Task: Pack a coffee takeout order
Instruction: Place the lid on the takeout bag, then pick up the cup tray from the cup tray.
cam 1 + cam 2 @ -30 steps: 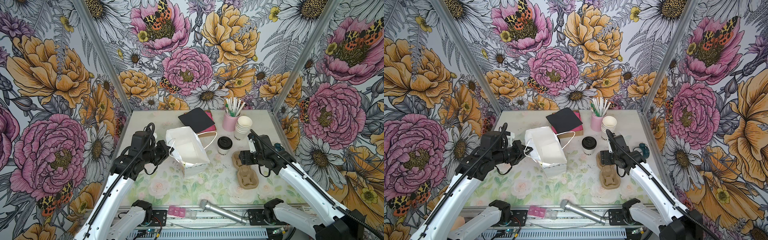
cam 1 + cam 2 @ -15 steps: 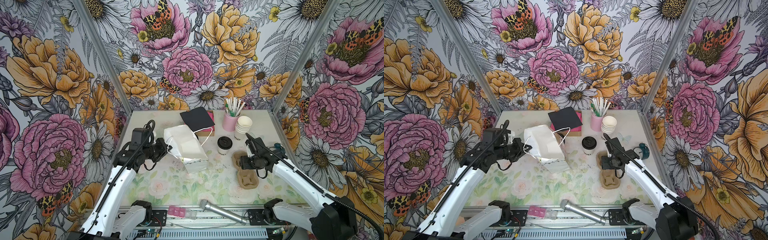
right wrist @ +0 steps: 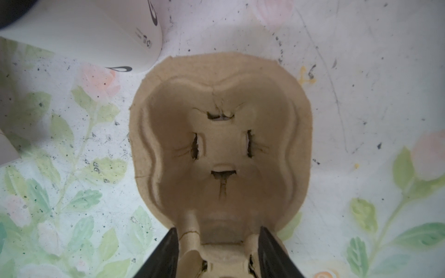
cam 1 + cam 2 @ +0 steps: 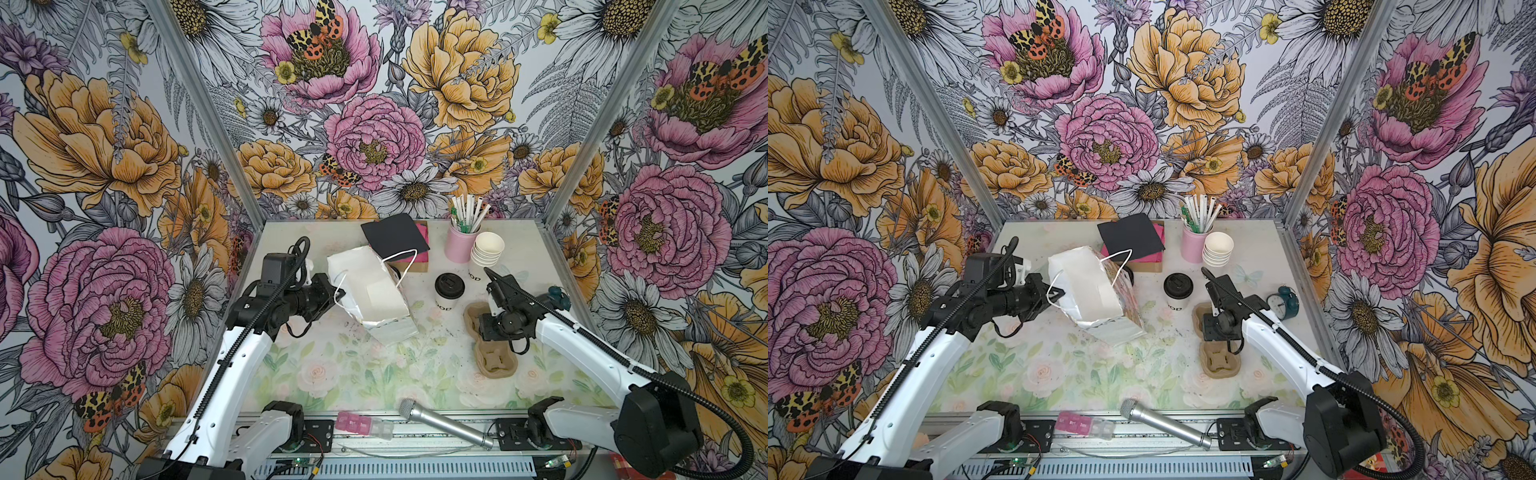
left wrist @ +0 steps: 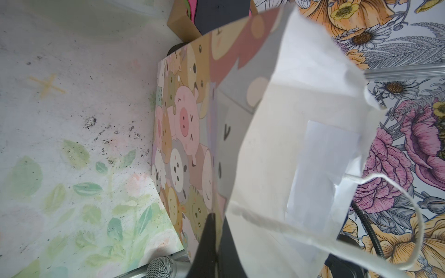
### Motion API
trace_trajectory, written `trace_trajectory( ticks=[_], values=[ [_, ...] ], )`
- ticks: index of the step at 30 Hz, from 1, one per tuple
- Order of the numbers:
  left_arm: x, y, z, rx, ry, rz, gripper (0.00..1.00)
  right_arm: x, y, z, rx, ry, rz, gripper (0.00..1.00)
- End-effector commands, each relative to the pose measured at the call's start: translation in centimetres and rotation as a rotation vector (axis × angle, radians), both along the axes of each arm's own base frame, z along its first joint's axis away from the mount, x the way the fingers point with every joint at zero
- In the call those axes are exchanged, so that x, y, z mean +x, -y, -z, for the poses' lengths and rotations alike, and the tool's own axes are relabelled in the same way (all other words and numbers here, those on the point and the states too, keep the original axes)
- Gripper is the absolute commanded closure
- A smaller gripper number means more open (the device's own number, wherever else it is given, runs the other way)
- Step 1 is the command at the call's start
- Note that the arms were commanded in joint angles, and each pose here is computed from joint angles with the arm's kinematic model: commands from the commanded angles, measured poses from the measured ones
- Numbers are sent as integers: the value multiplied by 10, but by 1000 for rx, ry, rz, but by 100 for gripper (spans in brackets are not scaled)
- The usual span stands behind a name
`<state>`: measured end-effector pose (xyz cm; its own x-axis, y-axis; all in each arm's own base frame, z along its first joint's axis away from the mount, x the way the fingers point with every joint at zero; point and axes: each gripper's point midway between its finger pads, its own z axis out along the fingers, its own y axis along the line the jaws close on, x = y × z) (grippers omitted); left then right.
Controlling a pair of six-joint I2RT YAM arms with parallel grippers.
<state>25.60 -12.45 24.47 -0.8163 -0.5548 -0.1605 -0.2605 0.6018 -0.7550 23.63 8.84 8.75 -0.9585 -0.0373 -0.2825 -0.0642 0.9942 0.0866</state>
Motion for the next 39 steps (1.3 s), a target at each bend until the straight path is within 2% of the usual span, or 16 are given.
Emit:
trace_trajectory(
  ticks=[1,10,28,39],
  values=[
    [-4,2,-22,-43,51,4,100,-1,-1,2,12,-16,11,46],
    [-14,4,-27,-91,43,-5,100,0,0,8,-6,-41,14,48],
    [-19,-3,-9,-90,13,-24,100,-3,1,16,-22,-77,20,60],
    [-17,-6,-4,-80,6,-30,100,3,0,-8,-2,10,22,67]
  ],
)
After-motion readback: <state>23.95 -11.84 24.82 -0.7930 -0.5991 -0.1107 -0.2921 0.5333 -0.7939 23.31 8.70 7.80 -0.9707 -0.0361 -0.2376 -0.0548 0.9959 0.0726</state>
